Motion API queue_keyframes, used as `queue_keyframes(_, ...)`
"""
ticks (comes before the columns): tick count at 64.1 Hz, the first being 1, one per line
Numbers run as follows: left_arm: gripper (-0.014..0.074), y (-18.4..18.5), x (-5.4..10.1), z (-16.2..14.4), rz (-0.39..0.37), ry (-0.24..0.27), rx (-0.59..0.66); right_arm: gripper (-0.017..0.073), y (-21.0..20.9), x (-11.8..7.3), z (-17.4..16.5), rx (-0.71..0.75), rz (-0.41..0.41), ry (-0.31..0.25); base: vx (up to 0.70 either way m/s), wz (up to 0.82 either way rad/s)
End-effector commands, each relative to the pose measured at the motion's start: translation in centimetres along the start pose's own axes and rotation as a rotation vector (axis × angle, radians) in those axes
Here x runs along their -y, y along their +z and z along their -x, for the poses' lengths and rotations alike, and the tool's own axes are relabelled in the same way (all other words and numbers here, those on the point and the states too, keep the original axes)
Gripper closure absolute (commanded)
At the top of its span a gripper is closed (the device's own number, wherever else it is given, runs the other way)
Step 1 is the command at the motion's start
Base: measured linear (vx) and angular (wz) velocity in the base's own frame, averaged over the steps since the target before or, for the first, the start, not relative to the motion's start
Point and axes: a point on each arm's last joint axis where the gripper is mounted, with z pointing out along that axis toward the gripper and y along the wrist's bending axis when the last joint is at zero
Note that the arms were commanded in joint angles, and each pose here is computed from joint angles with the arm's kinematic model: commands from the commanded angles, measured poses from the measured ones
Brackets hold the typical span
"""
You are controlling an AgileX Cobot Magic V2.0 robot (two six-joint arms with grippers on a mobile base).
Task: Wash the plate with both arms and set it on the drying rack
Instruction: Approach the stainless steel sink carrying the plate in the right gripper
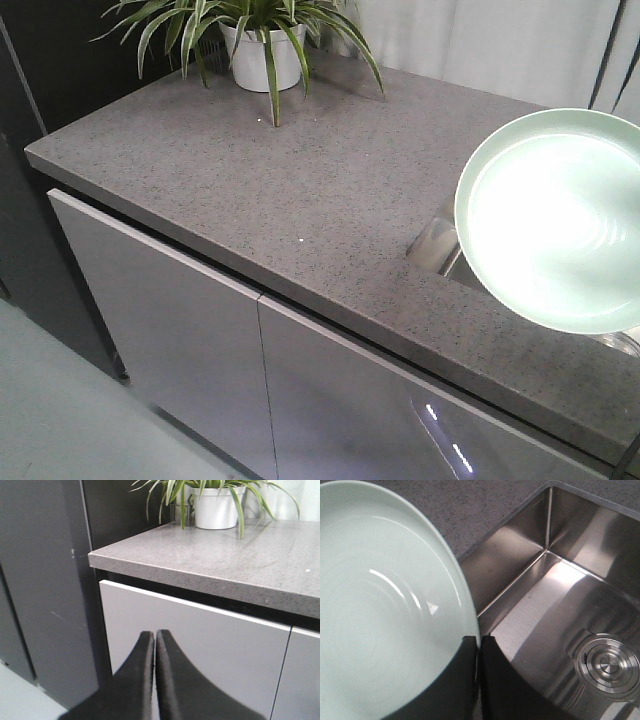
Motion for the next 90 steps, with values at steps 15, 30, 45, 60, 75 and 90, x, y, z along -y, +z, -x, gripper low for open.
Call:
queue_keyframes(15,0.0600,0.02,0.06,-0.05,-0.014,-0.004,0.062,0.0566,-1.00,-0.38,1.11,0.087,-0.010,-0.002,0.03,-0.12)
queue_keyframes(30,0.0600,0.02,0.06,-0.05,-0.014,-0.004,0.062,0.0566,-1.00,-0.38,1.11,0.087,-0.010,-0.002,0.02,-0.08)
queue_keyframes(45,0.0600,0.02,0.06,-0.05,-0.014,-0.004,0.062,0.0566,-1.00,-0.38,1.11,0.087,-0.010,-0.002,0.02,-0.09)
queue_keyframes(60,0.0600,0.02,0.06,-0.05,-0.014,-0.004,0.062,0.0566,-1.00,-0.38,1.11,0.087,-0.010,-0.002,0.04,-0.15)
queue_keyframes(75,0.0600,0.02,0.06,-0.05,-0.014,-0.004,0.062,0.0566,-1.00,-0.38,1.11,0.087,-0.010,-0.002,0.04,-0.17)
queue_keyframes(90,0.0600,0.02,0.06,-0.05,-0.014,-0.004,0.062,0.0566,-1.00,-0.38,1.11,0.087,-0.010,-0.002,0.04,-0.15)
